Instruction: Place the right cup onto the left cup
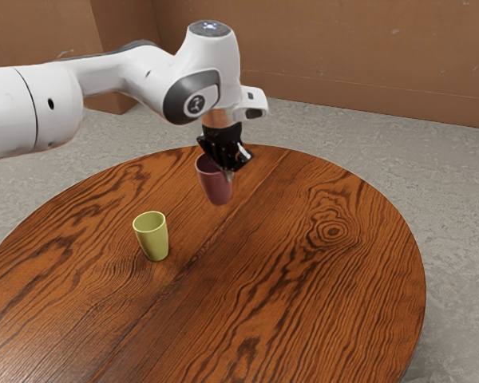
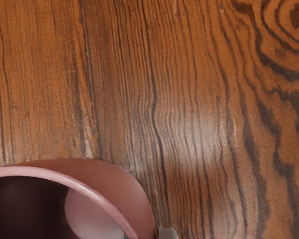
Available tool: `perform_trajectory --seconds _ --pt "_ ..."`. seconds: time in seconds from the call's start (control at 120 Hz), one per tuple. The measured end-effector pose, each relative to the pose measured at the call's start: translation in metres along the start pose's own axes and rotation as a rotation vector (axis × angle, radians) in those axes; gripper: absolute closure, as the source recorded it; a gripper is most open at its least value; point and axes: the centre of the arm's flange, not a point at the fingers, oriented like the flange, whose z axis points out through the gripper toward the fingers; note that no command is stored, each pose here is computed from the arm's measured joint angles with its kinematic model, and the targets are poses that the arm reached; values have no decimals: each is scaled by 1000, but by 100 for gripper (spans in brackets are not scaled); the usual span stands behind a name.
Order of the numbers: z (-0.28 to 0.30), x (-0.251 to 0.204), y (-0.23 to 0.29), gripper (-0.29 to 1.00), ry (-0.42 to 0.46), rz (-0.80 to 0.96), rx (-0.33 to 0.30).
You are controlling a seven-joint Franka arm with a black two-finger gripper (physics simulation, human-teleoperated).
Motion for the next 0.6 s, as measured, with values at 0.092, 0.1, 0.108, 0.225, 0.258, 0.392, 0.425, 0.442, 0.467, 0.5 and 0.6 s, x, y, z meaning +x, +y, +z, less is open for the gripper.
perform_trajectory --seconds 0.092,0.1,0.108,0.225,0.258,0.392,0.425,0.442,0.467,0.5,0.6 --pt "-4 -6 -23 78 -13 -46 10" --pt "-4 -7 -26 78 -14 -51 11" --pt "-5 -7 -28 78 -16 -55 12" --pt "-9 -15 -50 78 -38 -97 22" --pt "-9 -17 -55 78 -47 -107 25" --pt "-13 -34 -66 78 -83 -128 31" --pt "-14 -41 -66 78 -92 -129 32" --pt "-15 -45 -67 79 -96 -131 31" --pt "-16 -49 -67 79 -99 -132 32" --pt "-19 -53 -67 78 -103 -134 32" --pt "-21 -62 -81 78 -114 -161 38"
